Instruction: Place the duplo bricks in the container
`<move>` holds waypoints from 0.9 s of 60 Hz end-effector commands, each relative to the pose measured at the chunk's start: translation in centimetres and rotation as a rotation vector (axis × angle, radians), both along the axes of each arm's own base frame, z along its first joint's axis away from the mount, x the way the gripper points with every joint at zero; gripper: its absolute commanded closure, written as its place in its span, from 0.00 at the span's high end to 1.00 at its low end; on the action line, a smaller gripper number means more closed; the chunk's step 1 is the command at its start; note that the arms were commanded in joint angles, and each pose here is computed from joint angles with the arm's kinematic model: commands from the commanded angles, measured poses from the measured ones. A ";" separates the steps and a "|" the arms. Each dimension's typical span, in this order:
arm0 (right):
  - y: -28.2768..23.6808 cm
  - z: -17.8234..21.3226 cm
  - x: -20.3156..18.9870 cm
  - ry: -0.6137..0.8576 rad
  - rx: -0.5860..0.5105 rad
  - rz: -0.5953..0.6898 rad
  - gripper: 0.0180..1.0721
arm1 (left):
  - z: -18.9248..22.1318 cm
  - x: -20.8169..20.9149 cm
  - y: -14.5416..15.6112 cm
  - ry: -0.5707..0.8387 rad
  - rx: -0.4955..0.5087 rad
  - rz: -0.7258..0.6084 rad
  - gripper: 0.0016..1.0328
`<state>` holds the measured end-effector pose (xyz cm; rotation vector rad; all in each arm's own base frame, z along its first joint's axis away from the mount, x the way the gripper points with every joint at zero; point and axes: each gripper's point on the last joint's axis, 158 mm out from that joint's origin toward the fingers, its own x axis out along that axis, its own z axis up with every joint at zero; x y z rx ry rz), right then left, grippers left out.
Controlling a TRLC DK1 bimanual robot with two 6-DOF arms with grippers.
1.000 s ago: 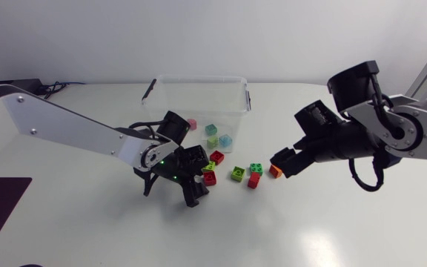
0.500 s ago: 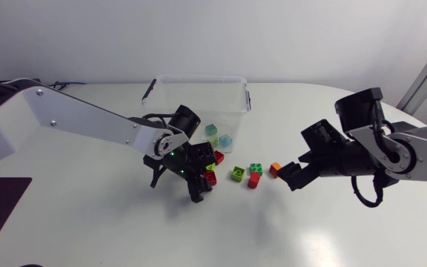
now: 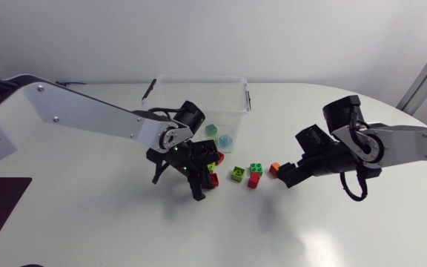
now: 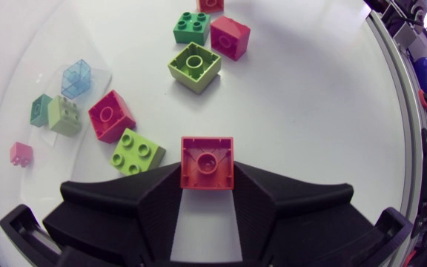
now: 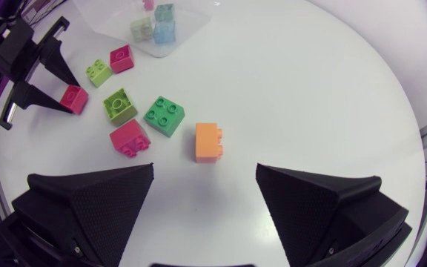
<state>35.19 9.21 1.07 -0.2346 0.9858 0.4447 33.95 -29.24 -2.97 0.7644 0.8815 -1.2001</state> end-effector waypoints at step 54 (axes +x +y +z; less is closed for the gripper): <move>0.5 -2.1 2.8 0.021 -0.078 -0.006 0.25 | 22.2 13.1 6.3 -0.331 -0.403 0.403 0.05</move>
